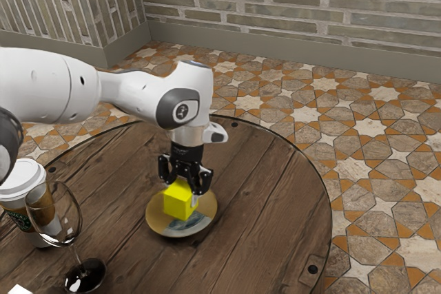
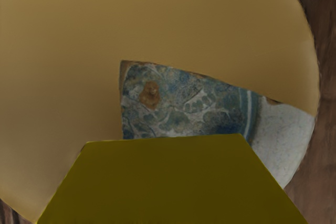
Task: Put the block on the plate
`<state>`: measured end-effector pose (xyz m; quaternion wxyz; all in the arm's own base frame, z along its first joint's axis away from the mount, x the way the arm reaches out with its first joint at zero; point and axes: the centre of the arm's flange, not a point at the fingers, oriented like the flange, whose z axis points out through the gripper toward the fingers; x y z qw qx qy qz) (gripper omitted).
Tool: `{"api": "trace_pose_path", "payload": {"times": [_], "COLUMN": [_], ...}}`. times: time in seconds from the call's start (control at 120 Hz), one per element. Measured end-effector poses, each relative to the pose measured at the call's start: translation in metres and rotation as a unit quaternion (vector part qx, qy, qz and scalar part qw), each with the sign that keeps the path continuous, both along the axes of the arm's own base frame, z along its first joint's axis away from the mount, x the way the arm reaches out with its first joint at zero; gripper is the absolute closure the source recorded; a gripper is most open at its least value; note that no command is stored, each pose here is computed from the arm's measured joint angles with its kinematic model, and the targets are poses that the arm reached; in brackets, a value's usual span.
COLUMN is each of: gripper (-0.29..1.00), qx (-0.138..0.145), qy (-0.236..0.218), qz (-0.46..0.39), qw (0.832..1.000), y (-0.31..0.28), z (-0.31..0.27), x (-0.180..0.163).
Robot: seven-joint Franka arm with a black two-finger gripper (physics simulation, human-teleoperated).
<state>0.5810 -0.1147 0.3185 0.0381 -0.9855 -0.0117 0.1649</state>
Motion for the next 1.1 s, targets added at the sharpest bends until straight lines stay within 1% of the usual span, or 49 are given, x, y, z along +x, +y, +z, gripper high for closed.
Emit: {"api": "trace_pose_path", "payload": {"times": [0.067,0.15,0.25,0.417,0.533,0.8,0.9,1.1], "gripper": [0.28,0.19,0.12,0.06,0.03,0.01,0.01,0.00], "qx": [0.001,0.001,0.001,0.003,0.003,0.002,0.004,0.011], "qy": [0.000,-0.003,-0.010,-0.021,-0.025,-0.045,-0.070,-0.116], "qz": [0.004,0.008,0.009,0.014,0.018,0.032,0.028,0.028], "qw": [1.000,1.000,1.000,1.000,1.000,0.998,0.997,0.993], "y": [-0.003,-0.006,-0.011,-0.013,-0.013,0.005,0.010,0.048], "z": [-0.003,-0.002,0.006,0.021,0.029,0.080,0.109,0.170], "x": [0.003,0.006,0.007,0.007,0.006,0.000,0.003,0.015]}}
